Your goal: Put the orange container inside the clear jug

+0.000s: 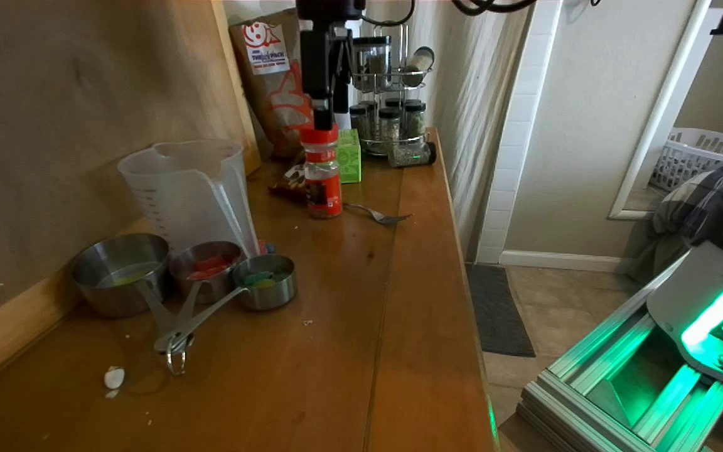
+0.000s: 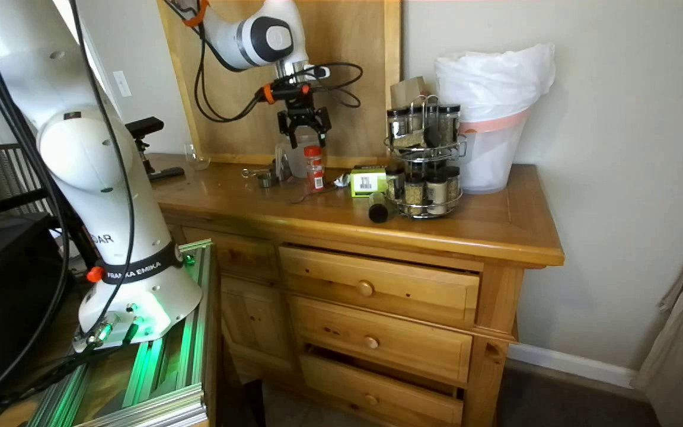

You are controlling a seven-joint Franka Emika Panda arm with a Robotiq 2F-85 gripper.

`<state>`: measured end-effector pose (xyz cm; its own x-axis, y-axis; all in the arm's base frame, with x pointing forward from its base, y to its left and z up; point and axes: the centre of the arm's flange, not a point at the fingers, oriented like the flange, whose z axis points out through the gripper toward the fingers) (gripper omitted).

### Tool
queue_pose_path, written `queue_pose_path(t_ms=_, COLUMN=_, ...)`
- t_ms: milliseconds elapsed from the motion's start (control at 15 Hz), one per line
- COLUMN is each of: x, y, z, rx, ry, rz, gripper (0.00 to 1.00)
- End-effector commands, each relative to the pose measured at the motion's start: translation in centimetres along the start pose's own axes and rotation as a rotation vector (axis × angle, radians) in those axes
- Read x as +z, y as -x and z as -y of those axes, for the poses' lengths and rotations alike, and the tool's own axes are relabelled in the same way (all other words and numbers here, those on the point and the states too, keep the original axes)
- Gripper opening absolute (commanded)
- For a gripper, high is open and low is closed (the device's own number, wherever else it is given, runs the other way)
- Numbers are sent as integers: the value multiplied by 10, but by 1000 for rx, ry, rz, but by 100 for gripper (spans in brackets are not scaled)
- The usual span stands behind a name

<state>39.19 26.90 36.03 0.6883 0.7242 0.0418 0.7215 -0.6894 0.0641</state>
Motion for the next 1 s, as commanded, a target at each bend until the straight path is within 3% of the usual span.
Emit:
queue_pose_path(t_ms=0, x=14, y=-14, z=5, rx=-27, ry=20, rz=-29, gripper=100)
queue_pose_path(t_ms=267, x=22, y=-20, z=5, rx=-35, ry=3, rz=-57, gripper=100)
queue_pose_path(t_ms=333, x=24, y=-21, z=5, rx=-35, ry=0, rz=-60, gripper=96)
queue_pose_path(t_ms=400, x=25, y=-22, z=5, rx=-30, ry=2, rz=-61, gripper=88)
queue_pose_path(t_ms=467, x=26, y=-22, z=4, rx=-26, ry=3, rz=-63, gripper=71)
queue_pose_path(t_ms=533, x=27, y=-22, z=4, rx=-24, ry=6, rz=-62, gripper=69)
queue_pose_path(t_ms=867, x=17, y=-16, z=6, rx=-14, ry=4, rz=-42, gripper=33)
queue_pose_path(t_ms=933, x=14, y=-15, z=7, rx=-15, ry=-1, rz=-43, gripper=33)
